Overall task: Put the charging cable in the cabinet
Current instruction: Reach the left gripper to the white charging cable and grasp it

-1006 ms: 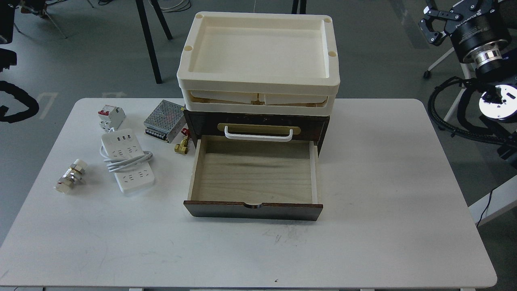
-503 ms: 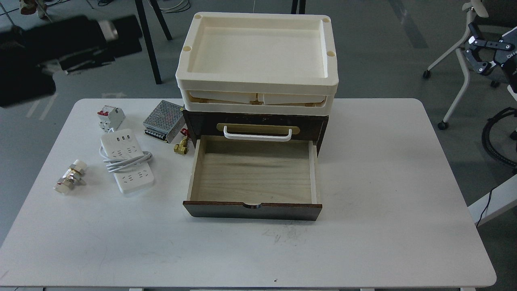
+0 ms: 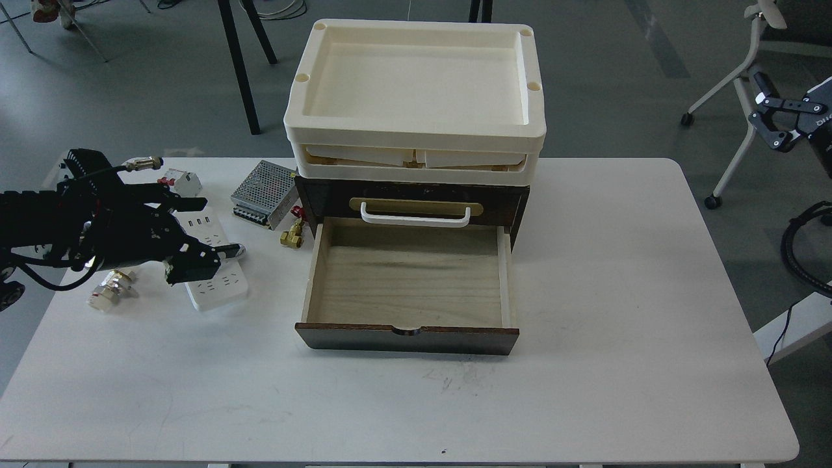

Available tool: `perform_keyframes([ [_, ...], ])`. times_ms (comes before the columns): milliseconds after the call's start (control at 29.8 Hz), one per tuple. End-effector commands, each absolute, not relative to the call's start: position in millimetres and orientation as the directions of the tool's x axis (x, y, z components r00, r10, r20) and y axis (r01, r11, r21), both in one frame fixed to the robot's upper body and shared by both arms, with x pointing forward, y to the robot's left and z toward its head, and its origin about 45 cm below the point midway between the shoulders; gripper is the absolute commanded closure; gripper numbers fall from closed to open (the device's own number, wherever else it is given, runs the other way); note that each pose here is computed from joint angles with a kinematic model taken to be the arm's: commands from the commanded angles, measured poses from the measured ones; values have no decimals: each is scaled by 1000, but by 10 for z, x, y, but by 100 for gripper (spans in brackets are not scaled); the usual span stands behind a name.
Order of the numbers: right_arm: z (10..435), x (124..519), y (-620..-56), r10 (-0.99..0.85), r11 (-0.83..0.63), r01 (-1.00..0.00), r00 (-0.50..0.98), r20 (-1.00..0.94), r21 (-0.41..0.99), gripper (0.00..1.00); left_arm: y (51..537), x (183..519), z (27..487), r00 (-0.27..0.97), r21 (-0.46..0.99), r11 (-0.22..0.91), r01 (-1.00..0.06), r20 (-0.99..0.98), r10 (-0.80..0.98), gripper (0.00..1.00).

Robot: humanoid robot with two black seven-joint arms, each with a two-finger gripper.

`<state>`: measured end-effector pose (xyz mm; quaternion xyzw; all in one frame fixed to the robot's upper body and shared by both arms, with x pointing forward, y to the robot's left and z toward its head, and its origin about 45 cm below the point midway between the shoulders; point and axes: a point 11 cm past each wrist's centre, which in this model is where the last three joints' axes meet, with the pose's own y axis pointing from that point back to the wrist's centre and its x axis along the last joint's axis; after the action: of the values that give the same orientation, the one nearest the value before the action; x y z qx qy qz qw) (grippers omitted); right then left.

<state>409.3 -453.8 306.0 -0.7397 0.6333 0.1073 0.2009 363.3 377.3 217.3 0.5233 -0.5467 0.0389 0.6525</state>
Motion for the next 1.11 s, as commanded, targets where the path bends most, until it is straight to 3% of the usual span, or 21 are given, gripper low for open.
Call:
perform_keyframes([
  [0,3023,4076,-4550,-894,-114,-982,168,-415,-153,0,3718,3714,1990,426,645,446,-620,755,-499,3],
  [134,3007,4065,-4566,-895,-110,-983,163,-414,-149,0,3758,3664,1630,493,707,408,-577,700,-517,5],
  [335,2962,4046,-4574,-895,-107,-984,156,-417,-139,0,3863,3792,1384,524,711,353,-608,693,-495,8],
  [737,2909,4017,-4600,-897,-100,-987,145,-418,-127,0,4089,3744,1121,516,760,274,-590,615,-596,40],
  [1006,2902,4009,-4607,-896,-98,-987,144,-420,-129,0,4171,3708,1088,526,767,254,-589,603,-600,45],
  [1073,2902,4009,-4608,-896,-97,-987,143,-421,-129,0,4169,3691,1066,530,770,254,-585,600,-599,54],
])
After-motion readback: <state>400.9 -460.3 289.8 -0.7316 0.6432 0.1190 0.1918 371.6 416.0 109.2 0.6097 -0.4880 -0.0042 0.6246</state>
